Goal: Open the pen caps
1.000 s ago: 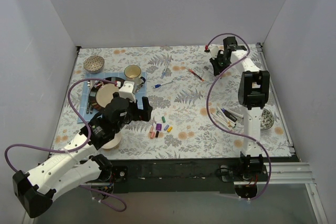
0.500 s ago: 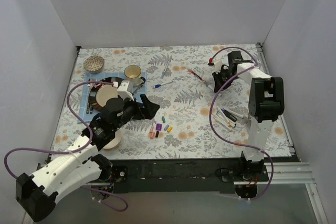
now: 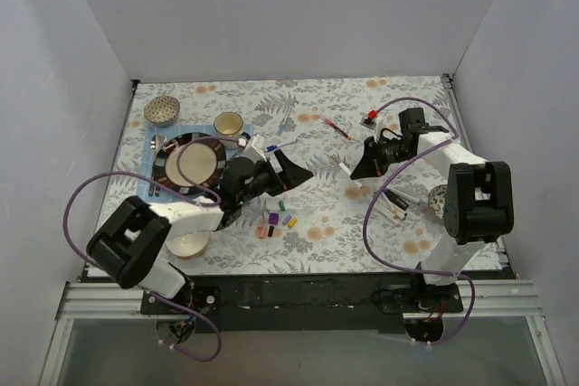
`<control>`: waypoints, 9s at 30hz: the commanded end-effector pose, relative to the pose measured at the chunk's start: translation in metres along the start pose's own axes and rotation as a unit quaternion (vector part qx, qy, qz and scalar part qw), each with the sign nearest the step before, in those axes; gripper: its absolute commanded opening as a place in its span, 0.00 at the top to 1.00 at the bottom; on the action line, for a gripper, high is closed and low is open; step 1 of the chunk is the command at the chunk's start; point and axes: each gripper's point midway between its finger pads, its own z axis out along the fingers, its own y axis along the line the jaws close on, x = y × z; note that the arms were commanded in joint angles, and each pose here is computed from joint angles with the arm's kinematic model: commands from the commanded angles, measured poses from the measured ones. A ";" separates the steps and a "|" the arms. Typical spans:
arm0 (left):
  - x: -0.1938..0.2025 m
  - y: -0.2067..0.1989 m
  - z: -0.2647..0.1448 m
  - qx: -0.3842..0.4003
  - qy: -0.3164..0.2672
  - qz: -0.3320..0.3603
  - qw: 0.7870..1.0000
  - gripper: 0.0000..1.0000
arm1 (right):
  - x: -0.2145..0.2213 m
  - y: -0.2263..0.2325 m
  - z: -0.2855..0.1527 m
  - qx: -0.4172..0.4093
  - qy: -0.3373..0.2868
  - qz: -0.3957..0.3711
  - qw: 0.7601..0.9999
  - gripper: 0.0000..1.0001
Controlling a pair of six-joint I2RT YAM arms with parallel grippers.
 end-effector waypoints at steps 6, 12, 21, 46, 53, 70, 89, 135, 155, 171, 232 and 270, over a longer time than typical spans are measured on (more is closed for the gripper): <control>-0.017 -0.041 0.050 0.116 -0.044 -0.011 0.992 0.19 | -0.012 0.067 -0.002 -0.151 -0.060 0.007 0.987 0.99; -0.016 -0.054 0.073 0.128 -0.062 -0.002 0.990 0.25 | -0.013 0.077 -0.001 -0.171 -0.063 0.005 0.983 0.99; -0.012 -0.053 0.086 0.124 -0.069 -0.006 0.990 0.42 | -0.012 0.080 0.000 -0.180 -0.063 0.008 0.982 0.99; -0.006 -0.071 0.080 0.166 -0.049 0.027 0.985 1.00 | -0.004 0.082 0.008 -0.190 -0.052 0.003 0.980 0.61; 0.019 -0.091 0.083 0.208 0.001 0.046 0.977 1.00 | -0.003 0.087 0.012 -0.198 -0.048 -0.006 0.979 0.47; -0.200 -0.119 0.029 0.121 -0.303 0.128 0.936 1.00 | 0.004 0.110 0.020 -0.239 -0.036 -0.009 0.970 0.99; -0.123 -0.051 -0.004 0.006 -0.016 0.081 0.997 1.00 | 0.003 0.042 0.013 0.024 0.007 -0.100 0.995 0.99; 0.039 0.080 -0.061 -0.264 0.156 0.177 0.935 0.95 | 0.065 -0.089 -0.075 0.328 0.143 -0.086 0.930 0.80; 0.037 0.077 -0.061 -0.263 0.152 0.182 0.935 0.90 | 0.079 -0.101 -0.075 0.297 0.168 -0.064 0.938 0.59; 0.037 0.078 -0.058 -0.267 0.155 0.186 0.933 0.87 | 0.048 -0.073 -0.083 0.286 0.106 -0.107 0.946 0.53; -0.077 0.036 -0.124 -0.299 -0.042 0.355 0.885 0.02 | -0.084 -0.180 0.073 0.277 0.159 -0.084 0.944 0.40; -0.067 -0.053 0.009 0.051 -0.134 -0.004 0.990 0.02 | -0.026 0.081 0.025 -0.129 -0.025 -0.052 0.990 0.99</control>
